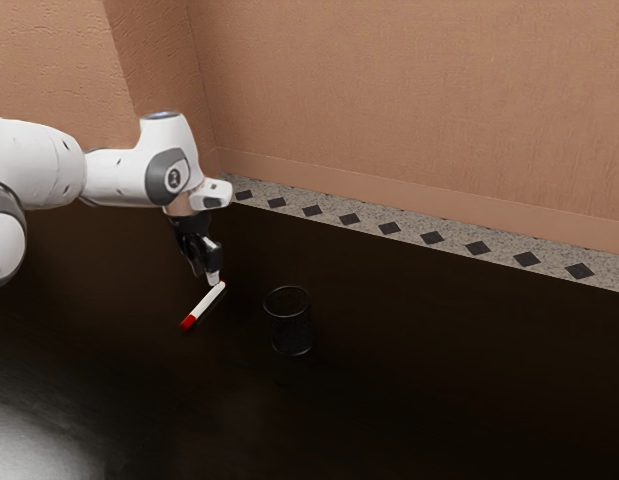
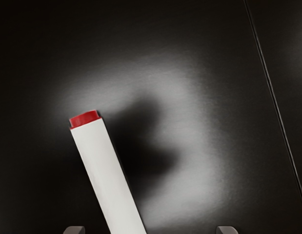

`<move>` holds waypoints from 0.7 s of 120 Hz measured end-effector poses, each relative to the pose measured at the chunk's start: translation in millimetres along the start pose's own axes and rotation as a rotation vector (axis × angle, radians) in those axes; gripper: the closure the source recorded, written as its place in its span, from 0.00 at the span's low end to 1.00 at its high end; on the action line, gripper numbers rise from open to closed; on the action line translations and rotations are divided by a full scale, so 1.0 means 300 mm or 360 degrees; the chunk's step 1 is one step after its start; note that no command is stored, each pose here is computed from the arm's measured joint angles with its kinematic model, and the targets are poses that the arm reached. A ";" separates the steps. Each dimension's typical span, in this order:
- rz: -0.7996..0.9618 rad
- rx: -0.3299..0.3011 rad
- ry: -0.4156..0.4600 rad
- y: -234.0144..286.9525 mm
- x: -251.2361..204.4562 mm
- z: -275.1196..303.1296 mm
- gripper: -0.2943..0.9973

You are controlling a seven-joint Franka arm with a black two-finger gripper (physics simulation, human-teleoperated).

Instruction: Put the marker into the pen holder.

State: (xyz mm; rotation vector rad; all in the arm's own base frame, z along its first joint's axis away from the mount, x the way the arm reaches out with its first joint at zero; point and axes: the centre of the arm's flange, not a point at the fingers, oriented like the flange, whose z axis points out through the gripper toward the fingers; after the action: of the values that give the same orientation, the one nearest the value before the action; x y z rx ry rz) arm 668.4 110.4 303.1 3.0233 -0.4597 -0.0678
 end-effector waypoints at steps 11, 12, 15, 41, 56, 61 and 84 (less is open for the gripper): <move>-0.0036 0.0028 0.0003 -0.042 0.006 0.024 0.53; -0.0039 0.0030 0.0003 -0.046 0.007 0.027 0.53; -0.0045 0.0036 0.0004 -0.055 0.014 0.037 0.54; -0.0091 0.0077 0.0010 -0.114 0.069 0.112 0.52; -0.0091 0.0075 0.0016 -0.088 0.091 0.125 0.51; -0.0100 0.0068 0.0019 -0.085 0.092 0.128 0.51; -0.0131 0.0033 0.0009 -0.076 0.097 0.174 0.51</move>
State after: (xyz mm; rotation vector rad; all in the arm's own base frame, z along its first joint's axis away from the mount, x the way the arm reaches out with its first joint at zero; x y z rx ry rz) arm 699.8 119.4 248.1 3.0613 -0.3380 -0.0602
